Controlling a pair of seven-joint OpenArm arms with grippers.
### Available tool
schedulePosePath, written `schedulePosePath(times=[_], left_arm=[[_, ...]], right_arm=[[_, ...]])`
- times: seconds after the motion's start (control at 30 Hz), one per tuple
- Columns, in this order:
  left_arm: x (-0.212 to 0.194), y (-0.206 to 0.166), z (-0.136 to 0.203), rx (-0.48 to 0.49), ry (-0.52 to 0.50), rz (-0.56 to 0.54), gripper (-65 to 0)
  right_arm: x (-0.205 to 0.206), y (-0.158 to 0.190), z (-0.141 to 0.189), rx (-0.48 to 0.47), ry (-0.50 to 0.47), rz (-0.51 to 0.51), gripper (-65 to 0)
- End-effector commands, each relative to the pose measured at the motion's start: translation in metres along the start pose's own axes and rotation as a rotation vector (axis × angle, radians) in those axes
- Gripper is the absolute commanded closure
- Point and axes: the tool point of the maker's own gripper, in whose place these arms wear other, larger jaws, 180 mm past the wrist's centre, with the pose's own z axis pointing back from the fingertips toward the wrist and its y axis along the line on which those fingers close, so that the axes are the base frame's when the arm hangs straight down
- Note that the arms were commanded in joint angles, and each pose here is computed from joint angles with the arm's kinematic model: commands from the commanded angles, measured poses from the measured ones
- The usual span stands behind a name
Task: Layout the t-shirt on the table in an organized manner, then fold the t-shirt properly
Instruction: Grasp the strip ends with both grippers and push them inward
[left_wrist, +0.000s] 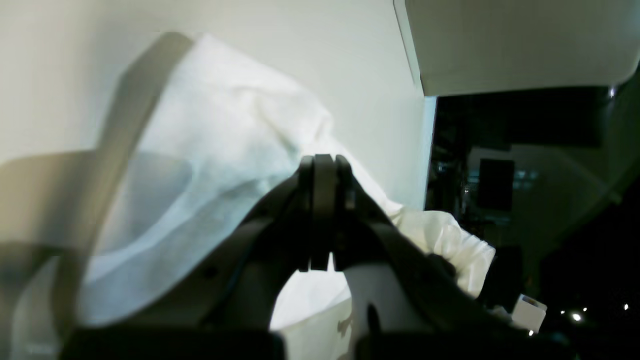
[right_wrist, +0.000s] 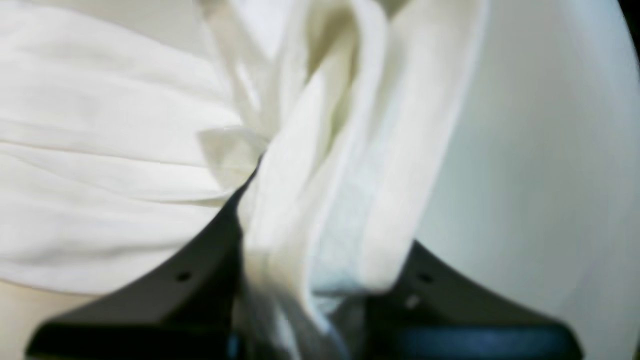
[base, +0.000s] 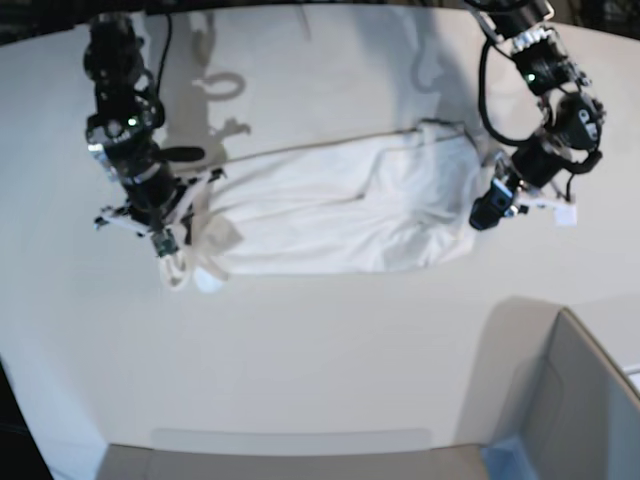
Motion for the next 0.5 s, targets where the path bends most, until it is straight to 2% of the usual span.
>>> schedulePosePath(times=[0.0,0.2,0.3,0.47], left_arm=[[0.008,-0.006,0.005,-0.020,-0.019,-0.013,0.0],[0.006,0.008,0.015,0.025,-0.009,-0.018,0.0],[0.006,0.008,0.015,0.025,-0.009,-0.018,0.0],[0.002,0.011,0.016,0.032,0.000,-0.015,0.0]], right_arm=[[0.019,0.007,0.001,0.013,-0.062,0.025,0.0],[0.042,0.053,-0.005,0.048,-0.103,0.147,0.0],[0.053,0.059,-0.010,0.043,-0.119,0.149,0.0],[0.042,0.066,-0.039,0.062,-0.056,0.141,0.0]])
